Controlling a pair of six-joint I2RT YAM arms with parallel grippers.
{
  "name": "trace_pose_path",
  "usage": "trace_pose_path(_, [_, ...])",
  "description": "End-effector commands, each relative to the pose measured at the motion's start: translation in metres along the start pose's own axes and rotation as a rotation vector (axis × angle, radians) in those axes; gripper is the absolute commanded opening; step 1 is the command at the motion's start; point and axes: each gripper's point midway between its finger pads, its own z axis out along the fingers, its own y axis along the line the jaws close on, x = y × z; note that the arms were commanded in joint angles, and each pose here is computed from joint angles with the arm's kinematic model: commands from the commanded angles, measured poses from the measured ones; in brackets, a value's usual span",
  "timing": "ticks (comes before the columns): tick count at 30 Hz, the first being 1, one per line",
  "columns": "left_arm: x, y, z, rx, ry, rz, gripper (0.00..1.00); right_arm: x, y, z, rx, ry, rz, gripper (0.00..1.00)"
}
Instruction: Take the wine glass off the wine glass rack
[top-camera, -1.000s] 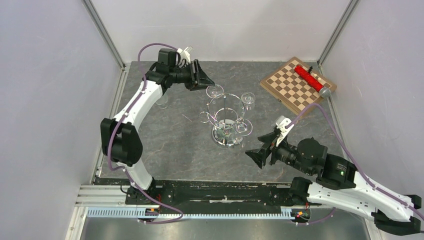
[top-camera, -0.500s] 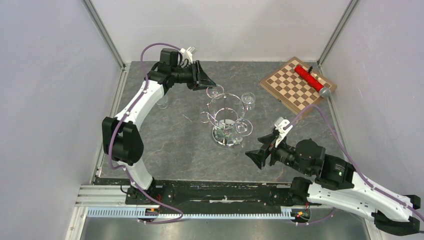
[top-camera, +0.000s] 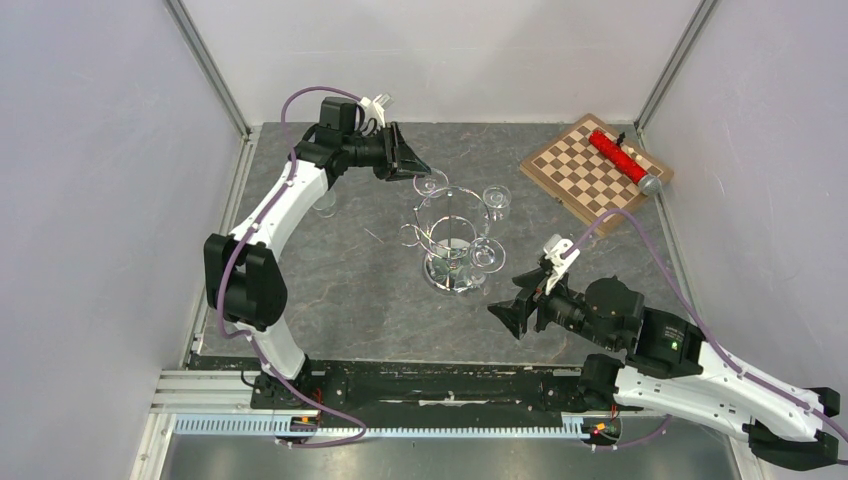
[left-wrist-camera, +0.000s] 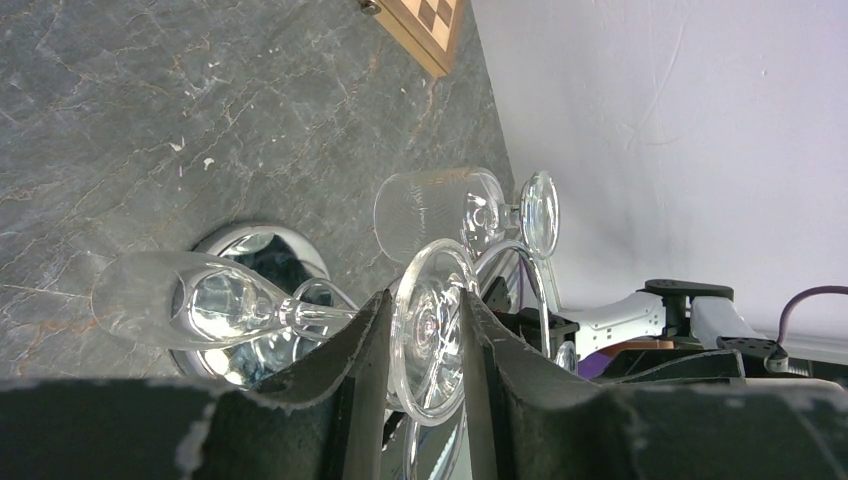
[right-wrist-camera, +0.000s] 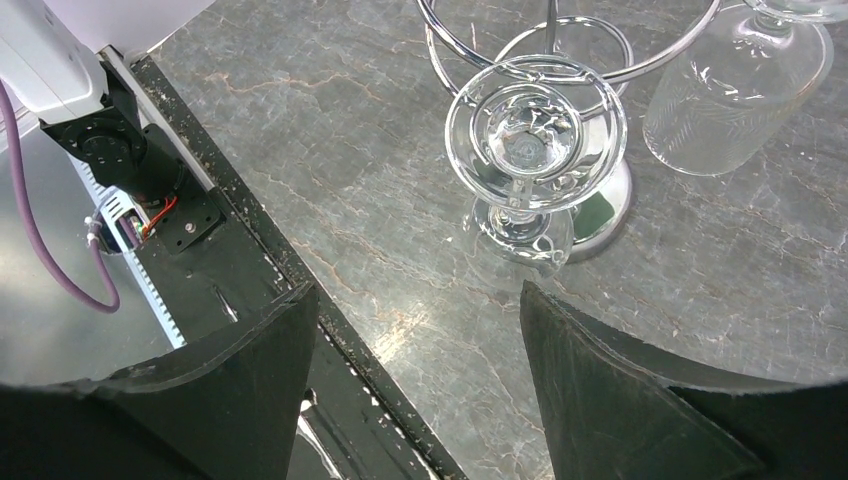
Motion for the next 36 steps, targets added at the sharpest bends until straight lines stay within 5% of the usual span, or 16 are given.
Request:
trace_pose_path(1, [-0.005,-0.041,-0.018,0.088,-0.006,0.086,0.36,-0.01,0.005,0.002,-0.017,-0.041,0.021,0.76])
trace_pose_path(36, [0.013,-0.034,-0.008,0.027,0.035,0.017,0.35,-0.007,0.007,-0.004,-0.035,-0.048,0.07,0.76])
